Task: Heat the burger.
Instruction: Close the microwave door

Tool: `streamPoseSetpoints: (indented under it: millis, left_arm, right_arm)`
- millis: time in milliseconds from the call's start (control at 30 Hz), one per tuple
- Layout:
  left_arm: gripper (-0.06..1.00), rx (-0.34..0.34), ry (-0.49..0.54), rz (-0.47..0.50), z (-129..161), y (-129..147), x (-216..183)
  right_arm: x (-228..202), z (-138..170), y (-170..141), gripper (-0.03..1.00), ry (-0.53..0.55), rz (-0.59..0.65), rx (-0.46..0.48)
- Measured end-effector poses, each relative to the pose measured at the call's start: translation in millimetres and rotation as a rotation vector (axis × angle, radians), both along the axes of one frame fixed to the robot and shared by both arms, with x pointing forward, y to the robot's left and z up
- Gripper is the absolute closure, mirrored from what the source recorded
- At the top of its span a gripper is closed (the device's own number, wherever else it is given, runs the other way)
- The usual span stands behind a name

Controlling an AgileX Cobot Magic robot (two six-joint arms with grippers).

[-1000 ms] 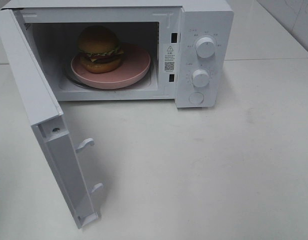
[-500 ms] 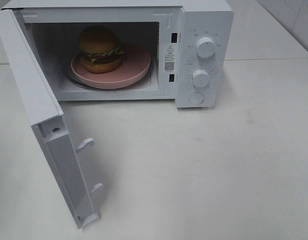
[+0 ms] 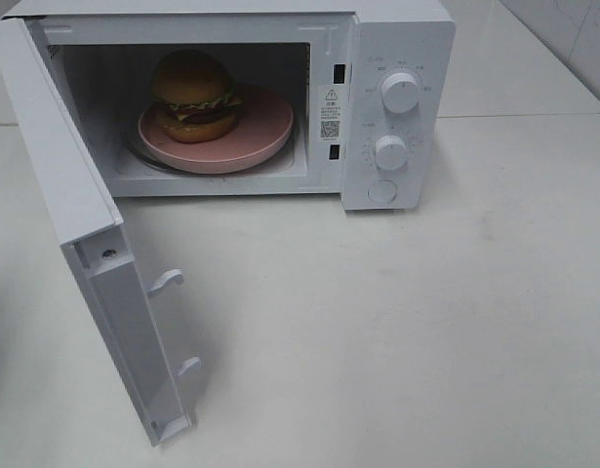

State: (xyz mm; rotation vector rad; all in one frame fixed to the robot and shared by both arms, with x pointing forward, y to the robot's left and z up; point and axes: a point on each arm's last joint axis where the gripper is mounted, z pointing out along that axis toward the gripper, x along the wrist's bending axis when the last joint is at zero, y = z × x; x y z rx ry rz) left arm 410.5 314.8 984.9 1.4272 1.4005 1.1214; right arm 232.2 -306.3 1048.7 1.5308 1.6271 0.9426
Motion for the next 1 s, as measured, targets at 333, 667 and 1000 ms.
streamPoseSetpoints:
  millis: [333,667,1000]
  left_arm:
    - [0.94,-0.045,-0.051,-0.234,-11,-19,17]
    - [0.94,-0.097,-0.036,-0.389,-14,-51,39]
    - [0.94,-0.132,0.011,-0.449,-26,-81,59]
  right_arm:
    - [0,0,0,0.21,0.0,0.0,0.0]
    - [0,0,0,0.21,0.0,0.0,0.0]
    - [0,0,0,0.21,0.0,0.0,0.0]
